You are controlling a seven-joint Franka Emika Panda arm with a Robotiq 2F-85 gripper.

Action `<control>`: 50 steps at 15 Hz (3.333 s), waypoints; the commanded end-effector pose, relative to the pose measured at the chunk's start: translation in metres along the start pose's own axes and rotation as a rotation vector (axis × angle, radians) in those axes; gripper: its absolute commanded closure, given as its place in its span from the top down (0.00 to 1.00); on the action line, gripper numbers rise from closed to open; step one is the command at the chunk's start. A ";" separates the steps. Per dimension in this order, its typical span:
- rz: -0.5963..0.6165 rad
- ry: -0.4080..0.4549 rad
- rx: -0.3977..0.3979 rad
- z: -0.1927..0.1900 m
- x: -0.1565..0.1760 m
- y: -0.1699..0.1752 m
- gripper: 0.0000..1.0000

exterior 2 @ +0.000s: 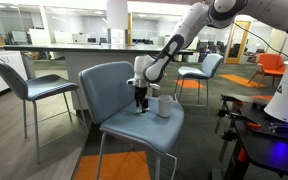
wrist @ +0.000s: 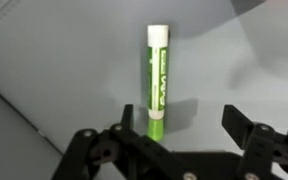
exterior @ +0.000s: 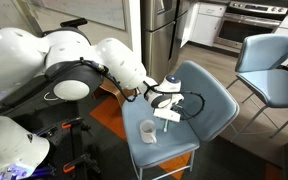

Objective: Pick the marker on the chair and put it in the mug

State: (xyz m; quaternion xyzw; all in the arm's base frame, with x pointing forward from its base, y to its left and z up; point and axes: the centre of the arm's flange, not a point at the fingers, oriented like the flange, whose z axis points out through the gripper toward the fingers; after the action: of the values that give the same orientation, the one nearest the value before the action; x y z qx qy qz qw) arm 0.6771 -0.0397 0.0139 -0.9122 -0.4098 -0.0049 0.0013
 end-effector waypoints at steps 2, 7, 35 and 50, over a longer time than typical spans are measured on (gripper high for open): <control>-0.023 -0.013 0.036 0.020 0.015 0.026 0.73; -0.009 -0.014 0.040 0.028 0.015 0.034 0.33; 0.422 0.392 -0.143 -0.168 -0.120 -0.111 0.05; 0.427 0.467 -0.128 -0.139 -0.131 -0.104 0.05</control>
State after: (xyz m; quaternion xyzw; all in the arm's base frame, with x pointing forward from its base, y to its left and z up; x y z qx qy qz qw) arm 0.5052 -0.0679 0.1586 -0.9556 -0.1968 -0.2167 0.0334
